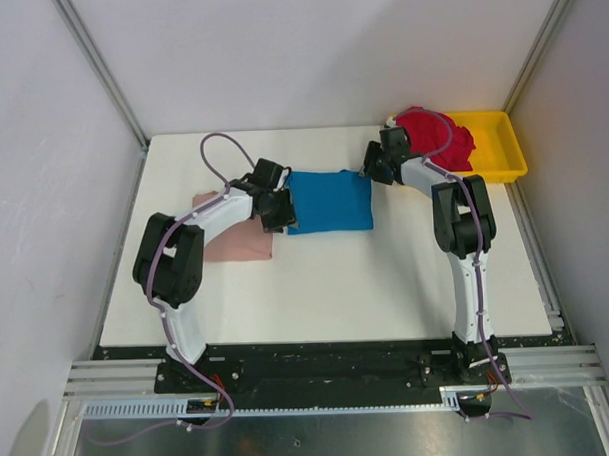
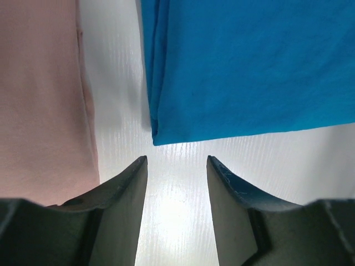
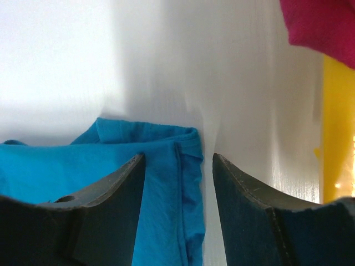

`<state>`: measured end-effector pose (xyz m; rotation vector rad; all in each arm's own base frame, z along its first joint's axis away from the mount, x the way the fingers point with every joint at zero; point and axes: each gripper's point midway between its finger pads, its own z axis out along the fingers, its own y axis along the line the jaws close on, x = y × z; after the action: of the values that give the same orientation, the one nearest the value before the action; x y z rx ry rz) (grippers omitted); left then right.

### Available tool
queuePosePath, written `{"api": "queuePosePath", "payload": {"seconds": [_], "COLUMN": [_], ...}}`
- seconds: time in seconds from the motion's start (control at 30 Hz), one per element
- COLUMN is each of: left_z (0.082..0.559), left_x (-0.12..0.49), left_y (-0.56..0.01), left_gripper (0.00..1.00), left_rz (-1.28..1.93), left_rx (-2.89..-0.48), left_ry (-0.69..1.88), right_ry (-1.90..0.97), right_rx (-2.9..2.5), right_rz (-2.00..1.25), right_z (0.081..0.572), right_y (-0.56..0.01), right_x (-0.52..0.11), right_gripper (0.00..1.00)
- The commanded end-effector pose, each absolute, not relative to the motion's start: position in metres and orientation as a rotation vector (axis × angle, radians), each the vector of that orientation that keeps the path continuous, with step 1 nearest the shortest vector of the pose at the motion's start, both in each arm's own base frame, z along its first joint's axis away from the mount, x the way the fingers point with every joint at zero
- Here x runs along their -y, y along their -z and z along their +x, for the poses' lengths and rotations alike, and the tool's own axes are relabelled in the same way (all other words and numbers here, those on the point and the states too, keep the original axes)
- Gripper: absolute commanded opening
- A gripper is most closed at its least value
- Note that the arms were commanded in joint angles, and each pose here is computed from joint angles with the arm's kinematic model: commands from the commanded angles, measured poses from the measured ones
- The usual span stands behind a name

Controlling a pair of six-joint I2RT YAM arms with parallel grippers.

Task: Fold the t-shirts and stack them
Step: Put the neatly folded tshirt into the corner of the board with both arms

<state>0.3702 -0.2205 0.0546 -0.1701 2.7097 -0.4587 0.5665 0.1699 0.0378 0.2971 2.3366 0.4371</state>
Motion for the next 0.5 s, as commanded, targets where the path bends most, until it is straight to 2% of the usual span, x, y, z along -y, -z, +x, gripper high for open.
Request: {"api": "queuePosePath", "payload": {"seconds": [0.0,0.47], "left_z": [0.384,0.387], "left_x": [0.224,0.227], "left_y": [-0.072,-0.041], "left_gripper": [0.52,0.52], "left_rz": [-0.162,-0.18], "left_rx": [-2.632,-2.697], "left_ry": [0.471,0.452], "right_ry": [-0.418,-0.425], "right_rx": [-2.345,-2.357], "right_rz": [0.286,0.265], "right_z": [0.572,0.57], "right_y": [-0.029,-0.024], "right_x": [-0.171,-0.177], "right_gripper": [0.56,0.44]}}
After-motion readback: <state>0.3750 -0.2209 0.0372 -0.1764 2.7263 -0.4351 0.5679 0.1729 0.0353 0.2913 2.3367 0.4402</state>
